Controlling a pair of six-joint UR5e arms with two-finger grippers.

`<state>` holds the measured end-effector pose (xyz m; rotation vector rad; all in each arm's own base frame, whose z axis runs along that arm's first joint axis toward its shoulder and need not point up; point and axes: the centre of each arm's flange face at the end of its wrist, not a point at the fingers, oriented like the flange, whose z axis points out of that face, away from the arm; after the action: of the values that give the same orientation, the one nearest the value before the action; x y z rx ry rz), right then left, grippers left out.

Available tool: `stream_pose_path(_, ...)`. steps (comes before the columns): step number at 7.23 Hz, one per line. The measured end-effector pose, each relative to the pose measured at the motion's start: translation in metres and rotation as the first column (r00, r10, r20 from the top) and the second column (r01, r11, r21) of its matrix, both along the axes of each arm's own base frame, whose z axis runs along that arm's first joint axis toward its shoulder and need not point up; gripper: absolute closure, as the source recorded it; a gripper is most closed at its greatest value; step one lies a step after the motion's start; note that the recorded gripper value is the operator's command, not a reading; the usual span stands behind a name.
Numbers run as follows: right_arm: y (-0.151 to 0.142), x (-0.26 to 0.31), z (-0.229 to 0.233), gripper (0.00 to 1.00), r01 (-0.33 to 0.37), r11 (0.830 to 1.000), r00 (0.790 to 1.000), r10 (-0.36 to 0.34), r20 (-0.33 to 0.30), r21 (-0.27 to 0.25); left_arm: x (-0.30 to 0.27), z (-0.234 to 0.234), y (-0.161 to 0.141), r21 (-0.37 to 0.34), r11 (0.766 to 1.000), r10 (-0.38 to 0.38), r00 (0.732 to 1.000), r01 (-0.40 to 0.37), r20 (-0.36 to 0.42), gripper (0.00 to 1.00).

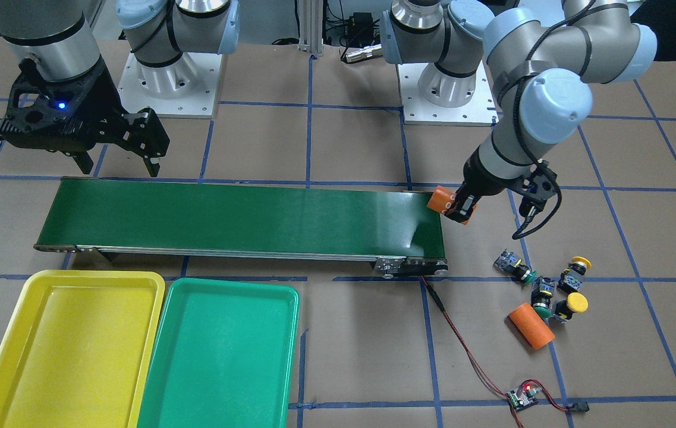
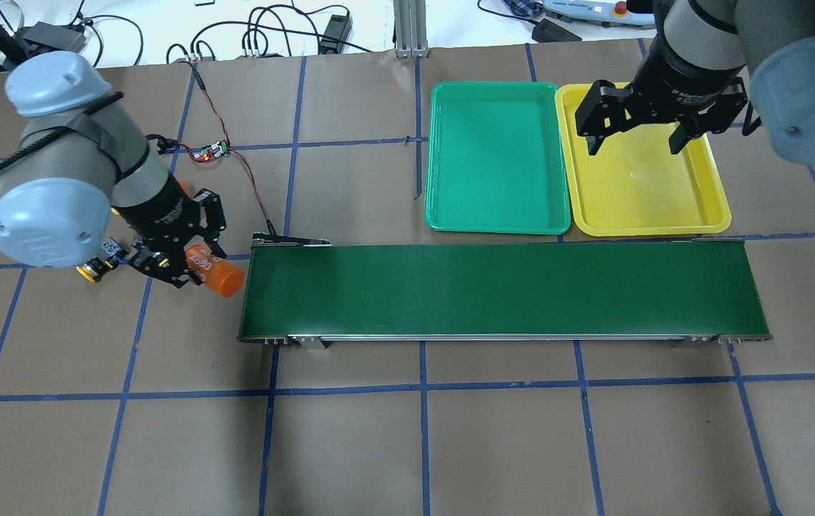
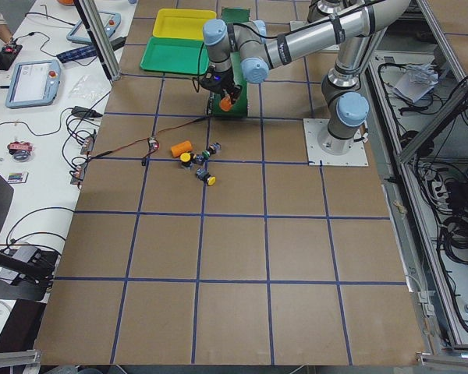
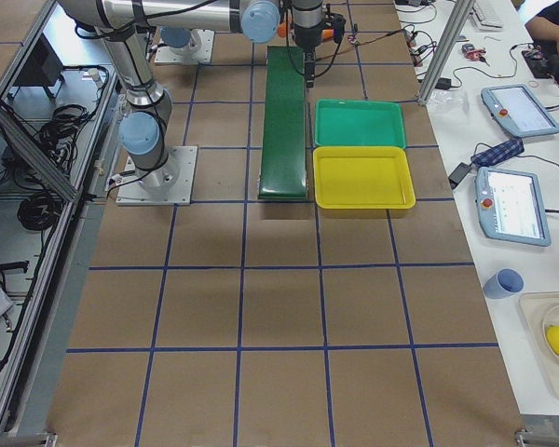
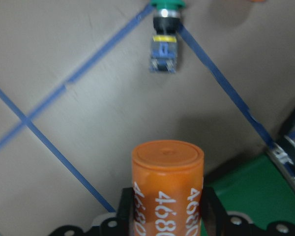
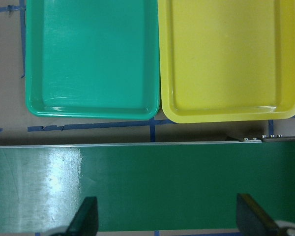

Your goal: Sort buttons by color to trays

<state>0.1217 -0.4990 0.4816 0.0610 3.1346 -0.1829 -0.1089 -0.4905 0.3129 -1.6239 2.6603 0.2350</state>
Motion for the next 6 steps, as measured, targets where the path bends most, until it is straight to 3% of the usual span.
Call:
stream_pose_path(2,0.015,0.001,0.017,0.0,-0.001,1.0,1.0,0.001,0.004,-0.013,-0.04,-0.015,0.009,0.027,0.998,0.065,0.998,-0.065,-0.001,1.0)
stream_pose_path(3,0.028,0.001,0.024,0.0,-0.003,1.0,1.0,0.003,0.004,0.002,-0.052,-0.024,0.015,0.035,0.996,0.082,0.997,-0.083,0.006,0.88)
stream_pose_path(4,0.038,0.001,0.025,0.0,-0.005,1.0,1.0,0.005,0.001,0.027,-0.06,-0.031,0.017,0.035,0.996,0.086,0.996,-0.086,0.009,0.34)
stream_pose_path(5,0.043,0.001,0.023,0.0,-0.007,0.999,1.0,0.007,-0.001,0.047,-0.063,-0.038,0.016,0.04,0.996,0.084,0.996,-0.085,0.012,0.0)
stream_pose_path(6,0.045,0.001,0.019,0.0,-0.007,0.998,1.0,0.007,-0.002,0.062,-0.064,-0.045,0.012,0.035,0.996,0.08,0.997,-0.08,0.011,0.0)
